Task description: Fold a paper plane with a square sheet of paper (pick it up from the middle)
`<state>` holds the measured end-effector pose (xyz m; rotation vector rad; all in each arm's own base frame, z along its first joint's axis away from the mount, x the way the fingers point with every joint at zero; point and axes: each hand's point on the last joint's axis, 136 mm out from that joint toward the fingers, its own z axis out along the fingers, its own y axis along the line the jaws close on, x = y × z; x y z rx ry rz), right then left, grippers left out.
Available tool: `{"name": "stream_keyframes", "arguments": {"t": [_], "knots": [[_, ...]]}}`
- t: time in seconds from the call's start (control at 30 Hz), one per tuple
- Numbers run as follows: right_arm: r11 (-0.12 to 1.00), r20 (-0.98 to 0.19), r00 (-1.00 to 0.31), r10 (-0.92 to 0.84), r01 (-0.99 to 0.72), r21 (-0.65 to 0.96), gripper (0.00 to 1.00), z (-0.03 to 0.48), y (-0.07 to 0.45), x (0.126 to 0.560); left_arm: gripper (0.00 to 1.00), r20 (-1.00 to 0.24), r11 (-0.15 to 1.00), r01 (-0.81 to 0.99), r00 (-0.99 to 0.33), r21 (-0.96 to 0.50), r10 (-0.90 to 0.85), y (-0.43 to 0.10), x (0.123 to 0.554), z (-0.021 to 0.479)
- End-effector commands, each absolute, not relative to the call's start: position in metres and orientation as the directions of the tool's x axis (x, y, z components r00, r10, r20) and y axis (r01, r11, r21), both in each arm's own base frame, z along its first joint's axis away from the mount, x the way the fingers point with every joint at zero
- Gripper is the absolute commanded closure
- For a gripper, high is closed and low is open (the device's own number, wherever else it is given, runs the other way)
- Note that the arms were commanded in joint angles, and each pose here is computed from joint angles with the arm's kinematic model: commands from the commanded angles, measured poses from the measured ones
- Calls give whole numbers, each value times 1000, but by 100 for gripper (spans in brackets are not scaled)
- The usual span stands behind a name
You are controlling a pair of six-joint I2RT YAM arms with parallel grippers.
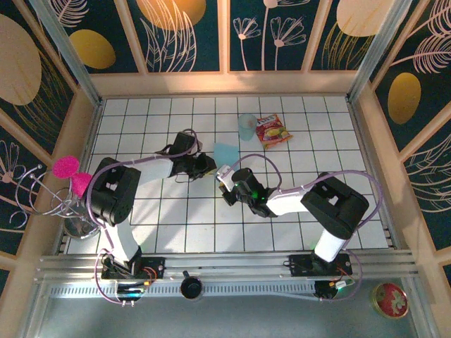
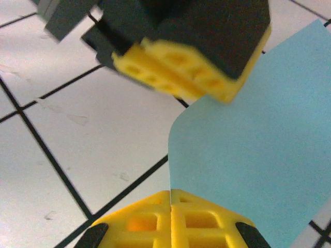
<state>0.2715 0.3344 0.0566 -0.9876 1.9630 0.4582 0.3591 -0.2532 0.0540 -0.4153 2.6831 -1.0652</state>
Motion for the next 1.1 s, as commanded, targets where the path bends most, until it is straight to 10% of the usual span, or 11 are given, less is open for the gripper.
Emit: {"name": "stream_keyframes", "arguments": {"t": [0.0, 0.5, 1.07], "knots": [[573, -855, -347, -386, -816, 72, 100, 78, 340, 259, 73, -225, 733, -154, -893, -662, -391, -228, 379, 84], [437, -790, -521, -325, -823, 363, 100, 71, 354, 224, 84, -285, 805, 1, -935, -593, -209, -272, 394, 75], [596, -676, -696, -242, -657, 462, 100, 46, 327, 257, 98, -166, 895, -83, -971, -438, -171, -258, 382, -9]]}}
